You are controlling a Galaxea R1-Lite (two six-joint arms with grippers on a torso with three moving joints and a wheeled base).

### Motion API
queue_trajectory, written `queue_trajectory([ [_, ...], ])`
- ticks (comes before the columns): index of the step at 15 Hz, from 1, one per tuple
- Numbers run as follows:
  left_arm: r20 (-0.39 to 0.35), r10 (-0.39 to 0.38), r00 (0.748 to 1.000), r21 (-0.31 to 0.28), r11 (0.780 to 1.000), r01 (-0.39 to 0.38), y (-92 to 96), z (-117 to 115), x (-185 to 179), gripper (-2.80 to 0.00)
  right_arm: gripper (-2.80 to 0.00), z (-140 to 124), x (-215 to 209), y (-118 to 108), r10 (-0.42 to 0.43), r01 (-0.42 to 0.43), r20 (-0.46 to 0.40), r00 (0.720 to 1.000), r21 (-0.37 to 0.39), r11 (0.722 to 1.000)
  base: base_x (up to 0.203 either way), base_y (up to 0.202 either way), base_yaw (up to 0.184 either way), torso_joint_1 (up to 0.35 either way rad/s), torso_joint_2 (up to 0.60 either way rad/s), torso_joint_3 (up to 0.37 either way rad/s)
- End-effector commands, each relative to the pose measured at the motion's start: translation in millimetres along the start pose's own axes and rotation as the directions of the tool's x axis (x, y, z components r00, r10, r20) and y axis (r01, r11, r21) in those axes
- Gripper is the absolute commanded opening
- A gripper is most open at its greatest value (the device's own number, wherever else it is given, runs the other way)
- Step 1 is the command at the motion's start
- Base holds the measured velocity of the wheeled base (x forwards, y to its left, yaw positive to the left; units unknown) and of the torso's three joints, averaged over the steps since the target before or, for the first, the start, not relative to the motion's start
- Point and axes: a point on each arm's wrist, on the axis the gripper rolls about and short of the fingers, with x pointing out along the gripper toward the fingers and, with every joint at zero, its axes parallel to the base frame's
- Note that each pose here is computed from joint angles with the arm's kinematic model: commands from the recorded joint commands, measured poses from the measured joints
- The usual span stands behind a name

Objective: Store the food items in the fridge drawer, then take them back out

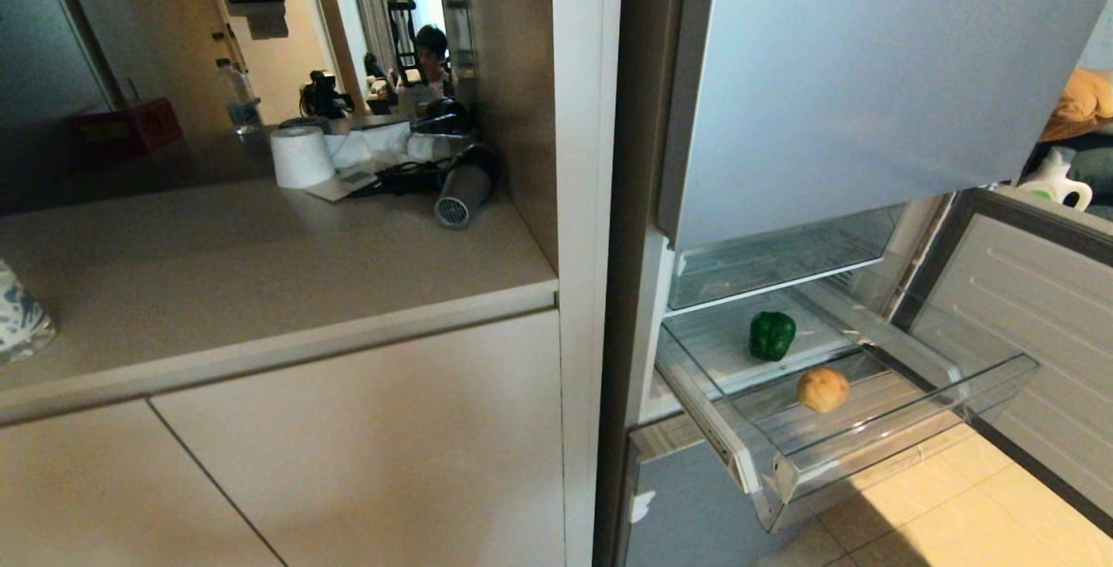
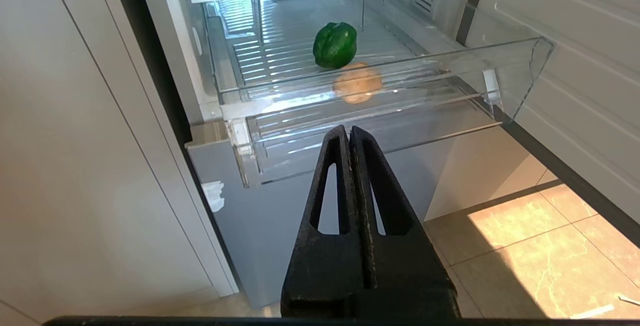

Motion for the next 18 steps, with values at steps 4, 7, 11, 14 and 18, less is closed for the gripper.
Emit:
queue_trajectory([
  [4,-0.011,0.000,1.000,-0.002,1.000,0.000,0.0,-3.0,0.8,-2.80,-2.80,0.0,0.1,0.0,0.000,0.000,-0.001,1.000,0.000,1.000,0.000,0.000,0.000,0.097,-0.19,-0.102],
  [7,-0.011,0.000,1.000,-0.003,1.000,0.000,0.0,-3.0,0.8,-2.80,-2.80,0.0,0.1,0.0,0.000,0.000,-0.001,1.000,0.000,1.000,0.000,0.000,0.000,0.078,-0.16,-0.089],
  [11,-0.011,0.000,1.000,-0.003,1.000,0.000,0.0,-3.0,0.8,-2.80,-2.80,0.0,0.1,0.0,0.000,0.000,-0.001,1.000,0.003,1.000,0.000,0.000,0.000,0.075,-0.15,-0.078],
  [14,-0.011,0.000,1.000,-0.003,1.000,0.000,0.0,-3.0,0.8,-2.80,-2.80,0.0,0.1,0.0,0.000,0.000,-0.001,1.000,0.007,1.000,0.000,0.000,0.000,0.064,-0.13,-0.066],
  [18,-0.011,0.000,1.000,-0.003,1.000,0.000,0.0,-3.0,0.8,-2.80,-2.80,0.0,0.1,0.0,0.000,0.000,-0.001,1.000,0.010,1.000,0.000,0.000,0.000,0.065,-0.12,-0.062],
])
